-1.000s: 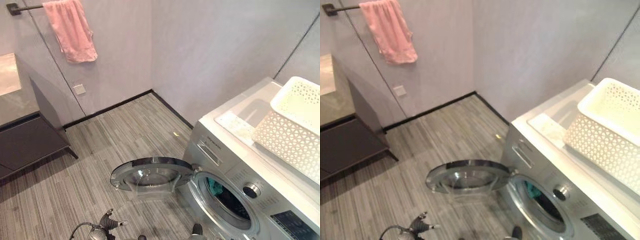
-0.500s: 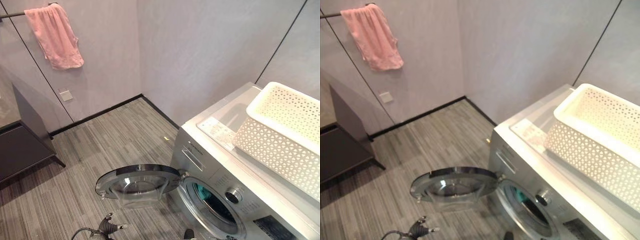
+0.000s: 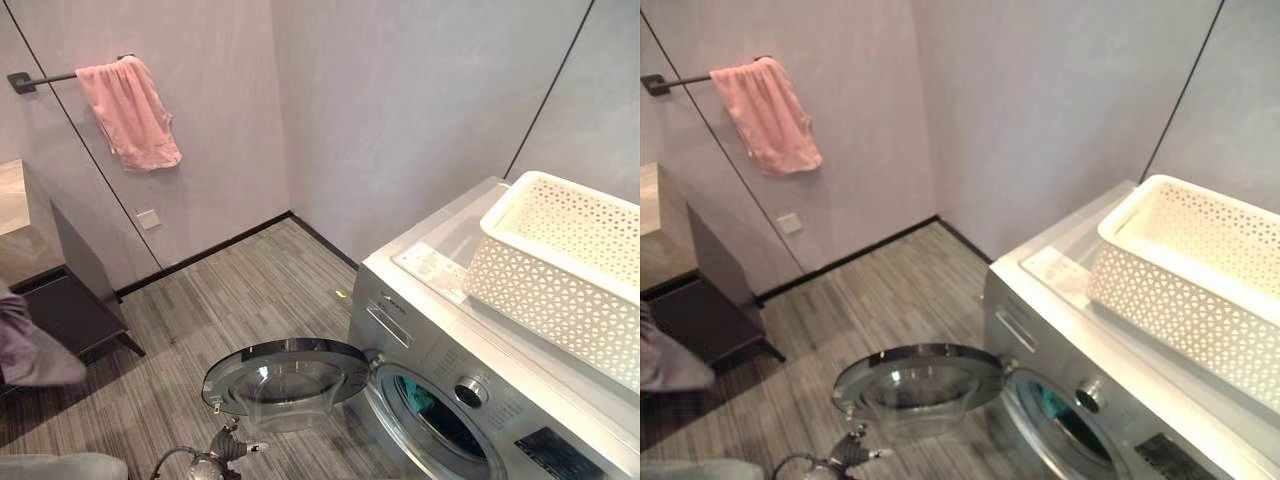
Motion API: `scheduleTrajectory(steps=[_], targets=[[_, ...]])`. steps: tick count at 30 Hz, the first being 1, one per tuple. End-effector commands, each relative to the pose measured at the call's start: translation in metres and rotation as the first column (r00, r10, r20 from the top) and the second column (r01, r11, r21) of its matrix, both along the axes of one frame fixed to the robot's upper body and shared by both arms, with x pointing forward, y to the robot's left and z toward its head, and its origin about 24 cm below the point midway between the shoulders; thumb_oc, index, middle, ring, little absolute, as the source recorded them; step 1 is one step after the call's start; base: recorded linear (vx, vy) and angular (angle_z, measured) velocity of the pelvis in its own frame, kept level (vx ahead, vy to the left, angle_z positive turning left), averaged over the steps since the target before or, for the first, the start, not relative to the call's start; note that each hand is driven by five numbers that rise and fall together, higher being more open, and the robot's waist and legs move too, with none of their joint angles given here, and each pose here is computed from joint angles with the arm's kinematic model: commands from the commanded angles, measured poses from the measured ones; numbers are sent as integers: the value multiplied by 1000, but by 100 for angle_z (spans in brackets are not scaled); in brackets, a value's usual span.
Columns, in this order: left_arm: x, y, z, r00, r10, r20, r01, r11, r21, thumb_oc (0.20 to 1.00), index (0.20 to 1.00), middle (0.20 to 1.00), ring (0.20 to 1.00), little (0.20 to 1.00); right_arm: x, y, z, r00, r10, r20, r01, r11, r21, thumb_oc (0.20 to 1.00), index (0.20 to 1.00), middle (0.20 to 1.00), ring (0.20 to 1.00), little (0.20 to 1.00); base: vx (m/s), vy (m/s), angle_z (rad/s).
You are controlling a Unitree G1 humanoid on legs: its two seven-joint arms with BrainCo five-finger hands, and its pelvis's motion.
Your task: Grab the laundry basket,head to the washer,open it,put in the laundry and shut it.
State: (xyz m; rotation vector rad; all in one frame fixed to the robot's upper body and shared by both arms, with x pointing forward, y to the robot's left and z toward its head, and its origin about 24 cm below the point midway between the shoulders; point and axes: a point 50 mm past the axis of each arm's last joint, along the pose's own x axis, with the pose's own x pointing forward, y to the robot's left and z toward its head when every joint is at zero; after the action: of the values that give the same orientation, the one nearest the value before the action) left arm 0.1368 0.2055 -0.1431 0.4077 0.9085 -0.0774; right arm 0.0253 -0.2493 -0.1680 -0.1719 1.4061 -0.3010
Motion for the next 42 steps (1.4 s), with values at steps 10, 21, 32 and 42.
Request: scheduleTrajectory(steps=[10, 21, 32, 42], targets=[[58, -4, 20, 987, -120, 109, 115, 992, 54, 1000, 1000, 1000, 1000, 1000, 59, 0, 7, 990, 42, 132, -39, 999, -24, 1000, 1000, 1000, 1000, 1000, -192, 81, -50], [19, 1, 3, 999, 32, 18, -31, 999, -28, 1000, 1000, 1000, 1000, 1000, 41, 14, 0, 993, 93, 68, -94, 996, 10, 1000, 1000, 1000, 1000, 1000, -59, -77, -62], [12, -3, 0, 1000, 23, -4, -24, 999, -35, 1000, 1000, 1000, 1000, 1000, 74, 8, 9, 976, 27, 214, -26, 1000, -5, 1000, 1000, 1000, 1000, 1000, -28, -101, 3], [25, 8, 12, 995, 32, 92, -30, 999, -19, 1000, 1000, 1000, 1000, 1000, 126, -148, 115, 655, -283, 700, 589, 772, -238, 1000, 1000, 1000, 1000, 1000, 43, 29, 9]])
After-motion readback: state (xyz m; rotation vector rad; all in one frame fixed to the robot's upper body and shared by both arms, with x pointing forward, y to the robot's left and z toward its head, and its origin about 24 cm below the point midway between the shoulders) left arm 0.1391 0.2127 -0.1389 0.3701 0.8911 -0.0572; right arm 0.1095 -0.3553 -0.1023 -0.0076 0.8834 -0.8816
